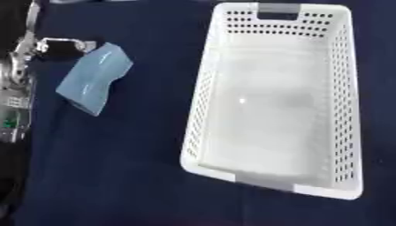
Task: Pick up objects on the table and place them in the box.
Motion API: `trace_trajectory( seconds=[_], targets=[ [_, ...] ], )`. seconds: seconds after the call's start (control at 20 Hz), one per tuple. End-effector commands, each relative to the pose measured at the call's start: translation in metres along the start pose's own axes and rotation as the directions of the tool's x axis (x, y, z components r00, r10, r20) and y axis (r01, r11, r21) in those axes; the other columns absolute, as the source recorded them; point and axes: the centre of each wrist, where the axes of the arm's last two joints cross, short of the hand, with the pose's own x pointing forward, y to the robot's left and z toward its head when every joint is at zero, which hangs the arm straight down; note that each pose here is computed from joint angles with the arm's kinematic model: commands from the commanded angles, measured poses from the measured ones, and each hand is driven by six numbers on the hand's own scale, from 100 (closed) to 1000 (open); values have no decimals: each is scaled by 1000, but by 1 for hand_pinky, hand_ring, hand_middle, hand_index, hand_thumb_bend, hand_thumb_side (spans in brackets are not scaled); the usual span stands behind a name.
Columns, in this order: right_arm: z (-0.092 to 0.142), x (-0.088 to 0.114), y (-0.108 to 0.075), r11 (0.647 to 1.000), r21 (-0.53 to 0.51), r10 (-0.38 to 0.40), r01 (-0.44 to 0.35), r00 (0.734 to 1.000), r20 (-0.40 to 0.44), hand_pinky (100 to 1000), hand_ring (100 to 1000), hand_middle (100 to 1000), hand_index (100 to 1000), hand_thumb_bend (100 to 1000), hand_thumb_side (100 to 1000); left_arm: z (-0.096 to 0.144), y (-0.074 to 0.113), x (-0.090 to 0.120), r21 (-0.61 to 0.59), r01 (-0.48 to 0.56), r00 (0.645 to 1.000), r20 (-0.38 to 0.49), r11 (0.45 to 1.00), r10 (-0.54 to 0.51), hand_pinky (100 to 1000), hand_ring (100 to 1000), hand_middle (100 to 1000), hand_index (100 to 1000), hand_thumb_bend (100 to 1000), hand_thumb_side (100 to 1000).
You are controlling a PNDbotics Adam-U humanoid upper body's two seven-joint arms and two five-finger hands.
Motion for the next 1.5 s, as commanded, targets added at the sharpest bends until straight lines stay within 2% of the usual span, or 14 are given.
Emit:
trace_trajectory(
  seconds=[0.05,0.15,0.3,0.45,0.5,0.55,0.6,0.65,0.7,0.75,0.8,1.0,1.25,1.5],
  targets=[
    [-3,6,-1,1000,13,12,-13,1000,3,827,741,833,990,100,810,-2,4,0,-77,58,998,27,995,-56,944,982,983,1000,860,297],
    [-3,6,-1,1000,12,12,-12,1000,4,827,741,832,988,100,810,-1,2,1,-143,73,997,37,987,-68,950,985,987,1000,854,300],
    [-3,6,-1,1000,12,10,-10,1000,6,826,741,832,988,100,809,1,0,4,-225,76,996,61,971,-64,959,975,996,1000,862,358],
    [-3,6,-1,1000,11,10,-10,1000,6,826,741,832,988,100,809,3,-2,9,-272,29,996,92,962,-4,937,958,986,1000,872,371],
    [-3,6,-1,1000,11,10,-10,1000,6,826,741,832,988,100,808,4,-3,9,-285,6,995,99,958,24,907,940,973,1000,827,404],
    [-3,7,-1,1000,11,10,-10,1000,6,826,741,832,988,100,808,6,-7,9,-305,-28,993,104,952,62,907,940,973,1000,827,404],
    [-2,7,-2,1000,11,11,-11,1000,6,826,741,832,987,100,808,8,-10,8,-324,-67,990,95,944,102,885,926,964,1000,751,446],
    [-2,7,-2,1000,11,13,-13,1000,6,826,741,832,987,100,808,10,-12,6,-336,-87,989,87,938,123,889,928,966,1000,766,438],
    [-2,7,-2,1000,10,14,-14,1000,7,827,741,832,988,100,807,11,-14,5,-343,-98,988,79,934,133,862,909,958,1000,683,482],
    [-2,7,-2,1000,10,15,-16,1000,6,827,741,832,988,100,807,13,-15,4,-346,-107,989,63,932,137,865,912,960,1000,691,479],
    [-2,7,-2,1000,10,17,-17,1000,6,827,741,832,989,100,804,15,-16,4,-347,-112,989,47,931,137,834,891,948,1000,647,495],
    [-2,7,-2,1000,9,22,-22,1000,8,826,740,832,986,100,804,20,-20,9,-344,-112,993,-18,932,113,813,876,936,1000,628,496],
    [-2,8,-2,1000,8,24,-24,1000,14,825,740,831,985,100,804,25,-24,5,-327,-51,991,-132,943,8,846,891,941,1000,745,454],
    [-3,8,-3,1000,10,25,-25,1000,18,824,740,831,982,100,805,28,-32,1,-345,15,982,-172,938,-79,863,896,943,1000,736,480]
  ],
)
